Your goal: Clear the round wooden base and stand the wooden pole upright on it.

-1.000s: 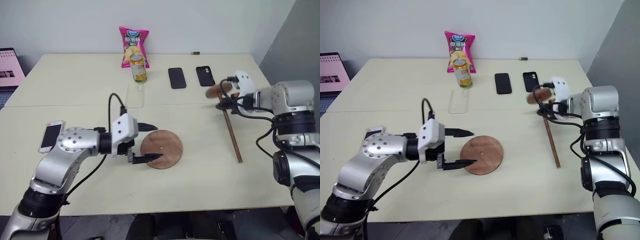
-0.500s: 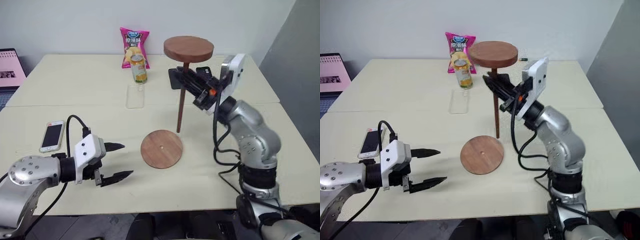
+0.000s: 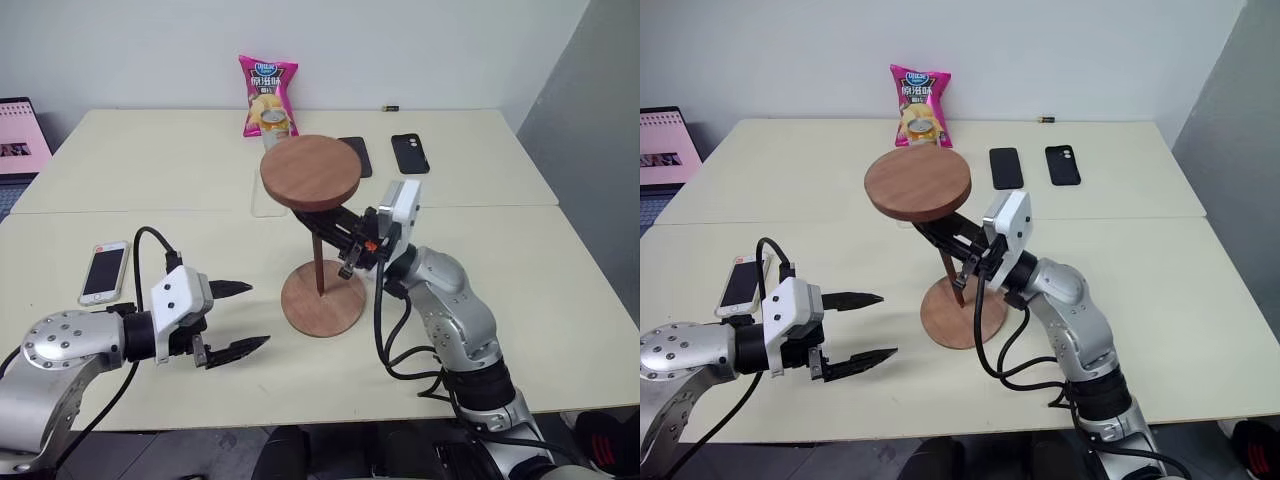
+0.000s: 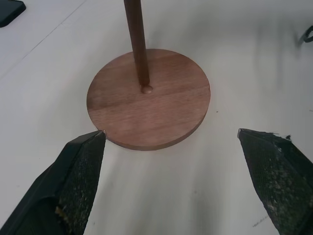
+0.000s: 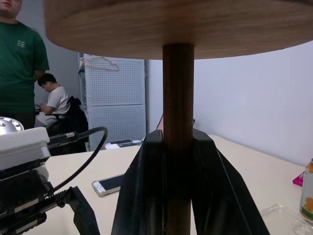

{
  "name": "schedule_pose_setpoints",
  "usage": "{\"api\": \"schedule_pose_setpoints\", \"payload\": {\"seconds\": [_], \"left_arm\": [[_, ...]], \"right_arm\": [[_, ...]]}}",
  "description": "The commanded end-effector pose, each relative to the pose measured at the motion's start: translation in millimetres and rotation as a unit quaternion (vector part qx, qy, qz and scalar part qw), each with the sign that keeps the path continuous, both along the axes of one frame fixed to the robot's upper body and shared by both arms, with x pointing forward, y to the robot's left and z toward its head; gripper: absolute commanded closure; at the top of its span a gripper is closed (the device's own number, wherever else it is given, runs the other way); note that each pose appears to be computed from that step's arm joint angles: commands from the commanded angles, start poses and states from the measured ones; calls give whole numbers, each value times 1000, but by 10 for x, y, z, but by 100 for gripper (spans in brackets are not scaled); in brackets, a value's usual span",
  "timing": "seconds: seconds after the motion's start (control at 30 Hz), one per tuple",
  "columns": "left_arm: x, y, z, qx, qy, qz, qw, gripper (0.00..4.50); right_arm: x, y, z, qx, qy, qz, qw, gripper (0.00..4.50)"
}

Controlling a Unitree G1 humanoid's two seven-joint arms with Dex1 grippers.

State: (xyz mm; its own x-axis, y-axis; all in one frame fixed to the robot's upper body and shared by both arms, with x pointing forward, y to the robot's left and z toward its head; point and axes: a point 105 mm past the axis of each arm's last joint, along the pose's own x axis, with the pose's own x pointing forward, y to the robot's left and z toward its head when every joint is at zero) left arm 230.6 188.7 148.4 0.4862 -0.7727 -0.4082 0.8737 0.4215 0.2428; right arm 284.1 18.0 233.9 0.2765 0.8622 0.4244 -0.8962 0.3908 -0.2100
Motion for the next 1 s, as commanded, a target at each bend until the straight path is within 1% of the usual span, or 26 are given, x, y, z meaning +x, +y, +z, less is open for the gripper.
{"api": "schedule_pose_setpoints", "payload": {"seconds": [0.03,0.3,0.47,0.73,0.87,1.0], "left_arm": [[12,13,19,13,-12,-3,1000,0],[-1,-4,25,7,-8,-10,1000,0],[16,-3,26,7,-10,-11,1000,0],[40,5,26,5,-14,-10,1000,0],[48,0,25,4,-17,-12,1000,0],[76,-50,46,0,-27,-17,1000,0]], "right_arm": [[-52,10,73,11,-33,5,999,424],[-46,-10,3,1,-26,10,1000,424],[-93,1,-88,-13,-17,20,1000,424],[-86,-19,-181,-34,-10,19,999,424],[-73,12,-270,-56,-2,17,998,424],[74,12,-477,-94,43,-11,995,424]]}}
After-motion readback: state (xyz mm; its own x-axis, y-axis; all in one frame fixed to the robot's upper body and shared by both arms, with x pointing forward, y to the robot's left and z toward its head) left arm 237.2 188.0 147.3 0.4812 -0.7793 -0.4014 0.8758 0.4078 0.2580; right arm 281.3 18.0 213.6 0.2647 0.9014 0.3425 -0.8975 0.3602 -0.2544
